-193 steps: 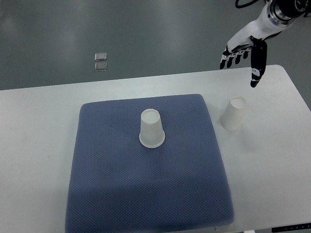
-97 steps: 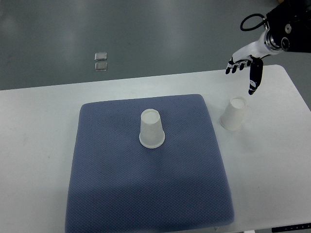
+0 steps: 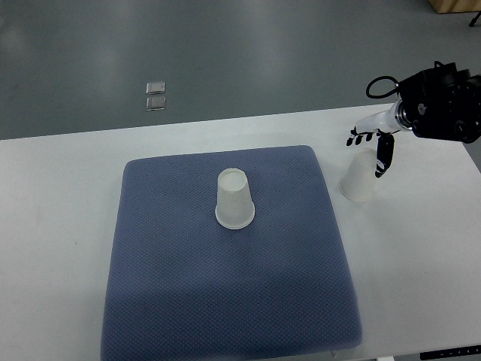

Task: Stack paper cups
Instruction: 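Close the right hand around the white paper cup beside the pad, then lift the cup with the right hand and carry it over the inverted cup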

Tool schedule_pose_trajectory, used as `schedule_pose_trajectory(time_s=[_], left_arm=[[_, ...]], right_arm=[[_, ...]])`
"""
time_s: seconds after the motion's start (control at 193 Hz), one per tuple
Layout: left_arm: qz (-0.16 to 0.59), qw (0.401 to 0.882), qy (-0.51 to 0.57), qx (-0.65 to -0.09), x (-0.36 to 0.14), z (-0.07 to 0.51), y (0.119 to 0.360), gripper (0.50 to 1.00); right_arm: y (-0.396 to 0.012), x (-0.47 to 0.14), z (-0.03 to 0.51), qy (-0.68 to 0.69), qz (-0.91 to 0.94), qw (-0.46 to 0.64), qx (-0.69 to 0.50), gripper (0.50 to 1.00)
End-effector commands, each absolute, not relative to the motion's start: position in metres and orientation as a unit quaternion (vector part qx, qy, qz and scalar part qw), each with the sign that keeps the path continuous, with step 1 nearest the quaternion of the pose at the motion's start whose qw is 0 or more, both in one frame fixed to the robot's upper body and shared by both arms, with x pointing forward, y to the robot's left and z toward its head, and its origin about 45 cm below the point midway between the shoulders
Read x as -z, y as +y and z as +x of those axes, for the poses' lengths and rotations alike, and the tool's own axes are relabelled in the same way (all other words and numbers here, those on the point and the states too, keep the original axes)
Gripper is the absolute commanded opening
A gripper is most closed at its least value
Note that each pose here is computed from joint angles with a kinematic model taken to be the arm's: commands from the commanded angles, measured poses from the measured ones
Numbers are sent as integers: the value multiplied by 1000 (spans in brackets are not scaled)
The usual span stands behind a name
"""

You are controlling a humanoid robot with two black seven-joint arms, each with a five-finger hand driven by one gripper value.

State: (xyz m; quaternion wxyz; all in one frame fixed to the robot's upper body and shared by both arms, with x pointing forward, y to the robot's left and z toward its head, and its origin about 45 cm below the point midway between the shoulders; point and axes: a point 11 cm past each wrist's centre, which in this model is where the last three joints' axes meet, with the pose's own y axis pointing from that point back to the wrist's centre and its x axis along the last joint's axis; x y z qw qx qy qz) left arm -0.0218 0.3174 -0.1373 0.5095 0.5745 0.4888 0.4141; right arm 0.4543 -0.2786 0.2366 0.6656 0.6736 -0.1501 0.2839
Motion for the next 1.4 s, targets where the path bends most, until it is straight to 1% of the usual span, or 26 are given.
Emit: schedule_pose_trajectory(time_s=[0.0,0.331,0.616,0.678,0.704,0.735,0.741,0.798,0.834,0.86,0.886,0.891,0.896,0.937,0.968,0.974,0.989,1.005,1.015,1.02,1.036,1.041,1.062,1.212,1.331,1.393], left_arm=[[575,508,488,-415,137,-22,318,1000],[577,506,486,-418,137,-22,320,1000],[577,507,486,-418,137,-21,320,1000],[577,506,486,-418,137,-22,320,1000],[577,506,486,-418,137,-22,320,1000],[577,506,486,-418,137,-22,320,1000],[577,506,486,-418,137,-22,320,1000],[577,506,486,-418,137,-22,320,1000],[577,506,486,-418,137,-22,319,1000],[577,506,486,-418,137,-22,319,1000],[577,506,486,-418,137,-22,319,1000],[577,506,486,-418,137,-22,319,1000],[577,506,486,-418,137,-22,319,1000],[577,506,486,-418,137,-21,320,1000],[577,506,486,-418,137,-22,320,1000],[577,506,486,-418,137,-22,320,1000],[577,506,486,-418,137,-22,319,1000],[577,506,486,-418,137,-22,319,1000],[577,506,486,-418,137,-22,319,1000],[577,506,486,-418,137,-22,319,1000],[577,506,486,-418,137,-22,320,1000],[577,506,486,-418,137,-22,319,1000],[577,506,486,-418,137,-22,319,1000],[577,506,486,-418,137,-22,319,1000],[578,506,486,-418,137,-22,320,1000],[577,507,486,-417,137,-22,319,1000]], right_arm=[[-279,-230,455,-153,676,664,-282,926],[-283,-216,456,-159,671,665,-286,919],[-283,-213,457,-166,668,662,-298,897],[-284,-211,456,-165,668,663,-295,856],[-284,-210,455,-164,668,663,-296,830],[-284,-209,455,-163,668,663,-295,819],[-284,-209,455,-163,668,663,-296,809],[-285,-208,454,-161,668,664,-295,766],[-285,-206,453,-160,668,665,-294,725],[-286,-205,453,-160,669,664,-293,711],[-286,-205,453,-161,668,664,-295,674],[-286,-205,453,-161,668,664,-295,674],[-286,-204,452,-161,667,665,-295,658],[-286,-205,453,-163,666,664,-297,631],[-286,-205,453,-163,666,664,-298,596],[-286,-205,453,-163,666,664,-298,584],[-286,-205,453,-163,666,664,-298,576],[-287,-206,454,-163,665,665,-298,556],[-287,-206,454,-163,665,665,-298,556],[-287,-206,453,-162,665,665,-298,543],[-287,-206,453,-162,665,665,-298,533],[-288,-206,453,-162,665,666,-298,521],[-289,-206,453,-161,663,667,-298,500],[-289,-219,456,-158,661,672,-295,500],[-282,-254,462,-150,664,672,-292,500],[-277,-286,464,-152,664,668,-300,500]])
